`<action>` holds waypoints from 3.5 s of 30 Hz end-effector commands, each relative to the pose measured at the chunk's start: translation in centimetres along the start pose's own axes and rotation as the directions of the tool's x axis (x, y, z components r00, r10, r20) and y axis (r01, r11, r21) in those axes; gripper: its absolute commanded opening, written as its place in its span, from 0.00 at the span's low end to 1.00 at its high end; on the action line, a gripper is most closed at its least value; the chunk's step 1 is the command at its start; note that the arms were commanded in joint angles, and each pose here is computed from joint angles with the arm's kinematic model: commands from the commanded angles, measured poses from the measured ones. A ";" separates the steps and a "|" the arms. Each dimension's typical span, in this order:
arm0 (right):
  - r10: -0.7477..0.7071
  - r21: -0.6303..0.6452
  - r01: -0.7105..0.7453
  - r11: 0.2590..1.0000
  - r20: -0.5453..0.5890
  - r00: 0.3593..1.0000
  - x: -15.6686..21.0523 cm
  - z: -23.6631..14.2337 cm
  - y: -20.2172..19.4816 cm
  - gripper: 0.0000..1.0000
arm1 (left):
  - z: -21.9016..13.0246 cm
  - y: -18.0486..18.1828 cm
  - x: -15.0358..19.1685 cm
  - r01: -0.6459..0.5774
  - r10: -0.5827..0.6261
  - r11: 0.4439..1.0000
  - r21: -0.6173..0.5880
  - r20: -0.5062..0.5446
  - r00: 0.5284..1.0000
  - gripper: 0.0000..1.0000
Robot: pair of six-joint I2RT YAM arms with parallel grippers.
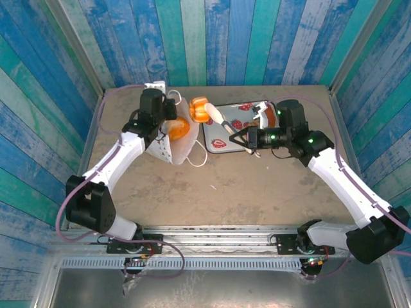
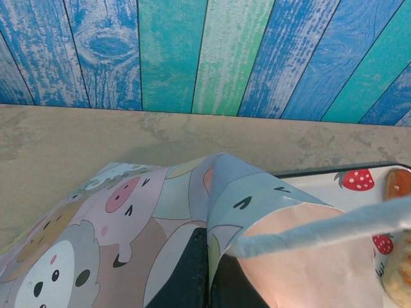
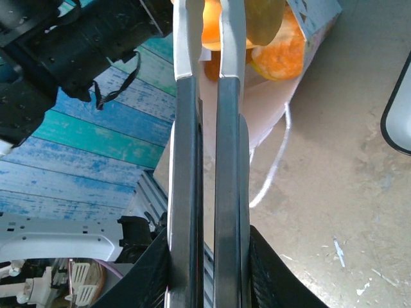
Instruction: Take the fake bread out of the paper bag
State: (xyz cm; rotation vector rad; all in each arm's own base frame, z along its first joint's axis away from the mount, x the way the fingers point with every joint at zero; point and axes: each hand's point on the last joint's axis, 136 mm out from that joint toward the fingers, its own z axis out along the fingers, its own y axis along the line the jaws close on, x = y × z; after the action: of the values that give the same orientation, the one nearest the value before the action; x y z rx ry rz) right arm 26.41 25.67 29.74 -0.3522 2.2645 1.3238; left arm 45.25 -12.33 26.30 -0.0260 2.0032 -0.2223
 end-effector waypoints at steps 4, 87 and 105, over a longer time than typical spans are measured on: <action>-0.017 -0.027 0.018 0.999 0.064 0.998 -1.4 -1.1 0.7 0.01 | 1.2 0.0 -0.6 0.028 -0.028 1.000 -0.007 0.019 0.999 0.00; 0.442 0.223 -0.444 0.868 0.059 0.895 -3.8 8.4 -21.7 0.39 | -3.4 -0.4 -2.6 -0.007 0.004 0.999 0.038 0.087 0.996 0.00; 0.378 0.259 -0.393 0.882 0.107 0.920 -3.9 5.3 -19.3 0.41 | -3.8 -0.2 -2.6 -0.018 0.014 0.999 0.033 0.095 0.995 0.00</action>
State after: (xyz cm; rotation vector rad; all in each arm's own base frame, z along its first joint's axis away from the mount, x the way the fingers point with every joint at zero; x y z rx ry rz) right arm 40.57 21.08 13.61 0.2888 2.5497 1.1725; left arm 43.99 -12.15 26.44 0.0068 2.0081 -0.2209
